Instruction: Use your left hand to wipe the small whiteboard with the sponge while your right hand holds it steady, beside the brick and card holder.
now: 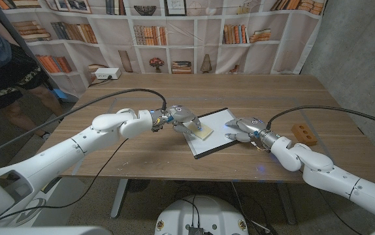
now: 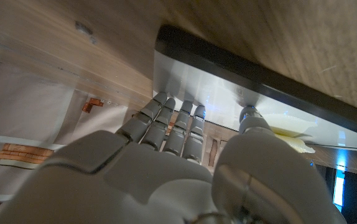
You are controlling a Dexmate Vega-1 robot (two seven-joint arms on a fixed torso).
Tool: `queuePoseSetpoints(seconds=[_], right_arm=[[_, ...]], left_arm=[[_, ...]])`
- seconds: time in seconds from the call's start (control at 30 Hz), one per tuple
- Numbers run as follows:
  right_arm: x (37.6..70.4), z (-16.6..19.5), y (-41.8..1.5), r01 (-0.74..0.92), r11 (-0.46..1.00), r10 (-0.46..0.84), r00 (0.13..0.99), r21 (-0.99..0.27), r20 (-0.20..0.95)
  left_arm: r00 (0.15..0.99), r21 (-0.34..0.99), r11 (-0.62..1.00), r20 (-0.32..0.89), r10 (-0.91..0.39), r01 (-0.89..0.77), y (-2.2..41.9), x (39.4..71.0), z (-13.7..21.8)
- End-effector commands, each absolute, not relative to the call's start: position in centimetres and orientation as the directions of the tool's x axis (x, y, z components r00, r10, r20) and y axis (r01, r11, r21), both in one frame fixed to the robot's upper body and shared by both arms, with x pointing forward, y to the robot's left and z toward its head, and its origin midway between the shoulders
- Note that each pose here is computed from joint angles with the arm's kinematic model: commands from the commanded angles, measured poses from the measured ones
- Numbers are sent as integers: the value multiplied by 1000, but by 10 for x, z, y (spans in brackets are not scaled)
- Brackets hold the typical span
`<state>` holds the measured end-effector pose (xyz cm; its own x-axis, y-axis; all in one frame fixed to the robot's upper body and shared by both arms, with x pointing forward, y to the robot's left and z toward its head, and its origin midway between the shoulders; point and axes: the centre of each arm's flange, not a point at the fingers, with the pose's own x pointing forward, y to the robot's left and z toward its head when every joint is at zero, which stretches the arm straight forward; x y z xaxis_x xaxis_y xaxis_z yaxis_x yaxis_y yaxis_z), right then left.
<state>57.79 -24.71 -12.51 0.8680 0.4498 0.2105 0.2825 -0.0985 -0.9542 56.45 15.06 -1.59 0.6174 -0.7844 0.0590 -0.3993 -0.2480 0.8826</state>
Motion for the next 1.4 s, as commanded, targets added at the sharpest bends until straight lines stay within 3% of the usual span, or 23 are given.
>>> queuePoseSetpoints(seconds=[0.03,0.77,1.07,1.4], right_arm=[[578,-123,-246,280,-104,452,868,-954,206],[579,-121,-247,272,-109,445,874,-956,198],[580,-121,-250,271,-102,438,876,-957,201],[583,-119,-248,277,-87,445,870,-957,211]], left_arm=[[654,887,-299,5,-756,-352,150,571,-19],[660,895,-309,-23,-751,-321,155,572,-21],[715,909,-337,-67,-696,-243,178,561,-26],[690,913,-320,-61,-721,-254,162,576,-31]])
